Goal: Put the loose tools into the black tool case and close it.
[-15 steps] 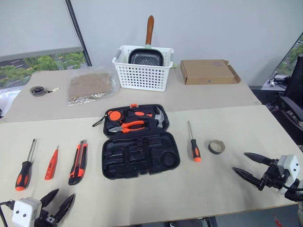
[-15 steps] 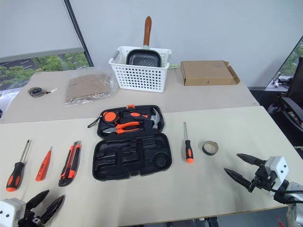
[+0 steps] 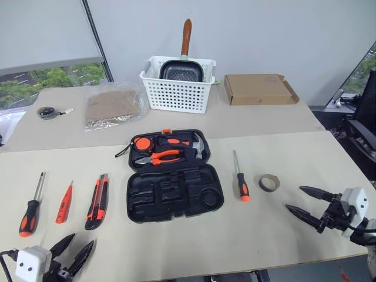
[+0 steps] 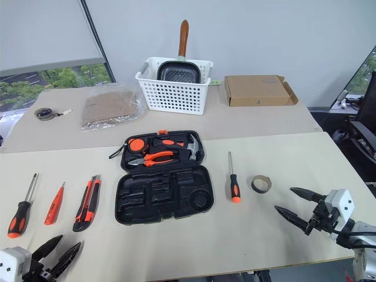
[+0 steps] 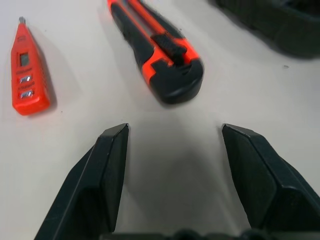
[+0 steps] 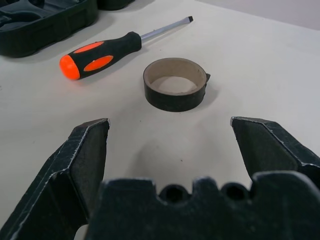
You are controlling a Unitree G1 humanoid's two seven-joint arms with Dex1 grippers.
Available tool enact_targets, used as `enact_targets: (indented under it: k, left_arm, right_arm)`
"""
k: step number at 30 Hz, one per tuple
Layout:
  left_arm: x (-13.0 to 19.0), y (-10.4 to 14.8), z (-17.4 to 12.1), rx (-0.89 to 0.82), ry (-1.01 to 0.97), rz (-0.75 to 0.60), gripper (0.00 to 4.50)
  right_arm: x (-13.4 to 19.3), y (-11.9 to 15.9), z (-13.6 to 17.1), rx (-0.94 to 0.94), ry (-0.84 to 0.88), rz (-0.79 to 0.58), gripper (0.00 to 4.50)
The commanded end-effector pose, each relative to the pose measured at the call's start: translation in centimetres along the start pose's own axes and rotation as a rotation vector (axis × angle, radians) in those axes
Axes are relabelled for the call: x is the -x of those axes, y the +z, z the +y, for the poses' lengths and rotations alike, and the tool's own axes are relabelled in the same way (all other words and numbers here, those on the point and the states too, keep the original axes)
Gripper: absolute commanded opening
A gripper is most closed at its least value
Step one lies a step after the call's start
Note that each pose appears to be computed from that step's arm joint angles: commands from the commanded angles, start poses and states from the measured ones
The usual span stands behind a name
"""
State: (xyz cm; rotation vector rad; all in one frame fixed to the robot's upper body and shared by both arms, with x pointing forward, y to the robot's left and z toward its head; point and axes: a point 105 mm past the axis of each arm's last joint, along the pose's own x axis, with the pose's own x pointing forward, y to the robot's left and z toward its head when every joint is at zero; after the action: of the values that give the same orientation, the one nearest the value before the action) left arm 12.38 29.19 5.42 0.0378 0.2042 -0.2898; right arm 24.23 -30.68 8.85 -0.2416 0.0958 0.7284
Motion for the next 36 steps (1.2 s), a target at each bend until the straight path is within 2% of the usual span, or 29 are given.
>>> enact_targets:
  k: [1,4,10,12,16,22,25,36]
  left_arm:
    - [0.5,2.6,1.1,0.025,0.027,-0.128,3.16]
    - [0.7,3.7,2.6,0.056,0.099,-0.187,3.16]
    - [1.1,6.1,8.9,0.116,0.474,-0.318,3.16]
    - [1.2,6.6,10.7,0.122,0.577,-0.311,3.16]
    - [1.3,6.3,13.2,0.113,0.690,-0.215,3.16]
    - [-0.3,5.4,13.7,0.113,0.690,-0.082,3.16]
    - [-1.4,4.9,13.0,0.141,0.681,-0.041,3.16]
    - [-1.0,3.0,13.8,0.215,0.742,0.048,3.16]
  right_arm:
    - [-0.4,2.8,-1.0,0.055,0.006,-0.081,4.46]
    - [-1.8,4.6,-0.6,0.084,0.065,-0.128,4.46]
    - [-5.9,9.6,1.8,0.119,0.251,-0.268,4.46]
    - [-7.0,11.1,2.9,0.129,0.336,-0.301,4.46]
    - [-8.5,13.4,4.7,0.162,0.466,-0.343,4.46]
    - [-9.8,15.5,6.9,0.227,0.644,-0.357,4.46]
    - [-10.3,16.6,8.1,0.237,0.710,-0.366,4.46]
    - [-10.7,17.2,8.6,0.249,0.728,-0.364,4.46]
